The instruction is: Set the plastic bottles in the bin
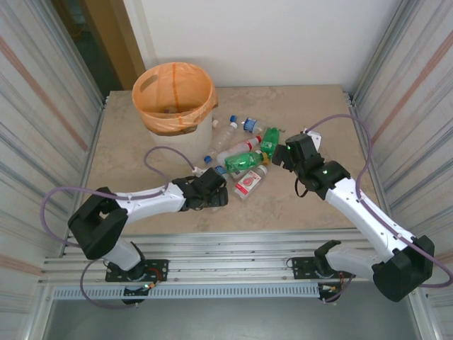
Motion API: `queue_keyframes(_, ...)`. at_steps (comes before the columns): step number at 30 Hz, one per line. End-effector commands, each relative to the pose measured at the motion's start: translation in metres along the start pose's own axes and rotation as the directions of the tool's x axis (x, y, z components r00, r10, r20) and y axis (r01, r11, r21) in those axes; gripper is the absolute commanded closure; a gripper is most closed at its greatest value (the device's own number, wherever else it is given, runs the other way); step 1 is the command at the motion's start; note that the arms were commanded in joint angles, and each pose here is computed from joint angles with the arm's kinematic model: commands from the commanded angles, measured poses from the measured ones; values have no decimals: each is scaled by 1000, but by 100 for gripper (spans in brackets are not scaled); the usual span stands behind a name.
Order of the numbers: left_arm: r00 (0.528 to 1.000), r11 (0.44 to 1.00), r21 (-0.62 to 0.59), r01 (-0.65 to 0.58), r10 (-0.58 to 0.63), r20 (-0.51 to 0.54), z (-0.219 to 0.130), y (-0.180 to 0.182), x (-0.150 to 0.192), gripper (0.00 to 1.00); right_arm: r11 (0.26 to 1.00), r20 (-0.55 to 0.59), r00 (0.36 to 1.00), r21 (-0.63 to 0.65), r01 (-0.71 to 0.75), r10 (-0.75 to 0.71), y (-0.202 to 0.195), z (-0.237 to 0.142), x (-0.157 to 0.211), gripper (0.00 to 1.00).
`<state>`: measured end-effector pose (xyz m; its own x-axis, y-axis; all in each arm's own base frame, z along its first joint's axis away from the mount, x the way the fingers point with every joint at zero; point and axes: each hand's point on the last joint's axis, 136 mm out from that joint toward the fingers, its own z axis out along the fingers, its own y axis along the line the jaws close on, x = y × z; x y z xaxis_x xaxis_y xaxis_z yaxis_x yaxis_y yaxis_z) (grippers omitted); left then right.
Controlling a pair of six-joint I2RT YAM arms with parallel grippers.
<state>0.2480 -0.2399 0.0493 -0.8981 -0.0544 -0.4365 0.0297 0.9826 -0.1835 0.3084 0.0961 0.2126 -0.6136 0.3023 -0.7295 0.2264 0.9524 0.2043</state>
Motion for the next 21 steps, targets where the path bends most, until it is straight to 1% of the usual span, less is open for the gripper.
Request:
queue_keyframes(1, 1000, 1000, -25, 7, -7, -3, 2, 1, 0, 12, 1000, -3, 1000, 11, -23, 23, -4, 2, 3, 2)
queue_keyframes(7, 1000, 997, -71, 10, -11, -22, 11, 10, 7, 18, 1000, -9, 1000, 9, -22, 22, -4, 2, 4, 2)
queue_keyframes(11, 999, 996, -91, 13, -15, -32, 16, 15, 10, 20, 1000, -8, 1000, 8, -24, 24, -4, 2, 4, 2)
queue_keyframes(15, 999, 993, -114, 22, -27, -41, 21, 22, 13, 26, 1000, -11, 1000, 6, -23, 23, -3, 3, 5, 2)
queue_keyframes(18, 999, 992, -125, 30, -35, -41, 22, 27, 15, 33, 1000, -11, 1000, 6, -24, 24, -3, 3, 5, 2)
queue_keyframes(21, 998, 991, -130, 38, -42, -36, 20, 30, 16, 43, 1000, -12, 1000, 6, -23, 24, -3, 3, 5, 2)
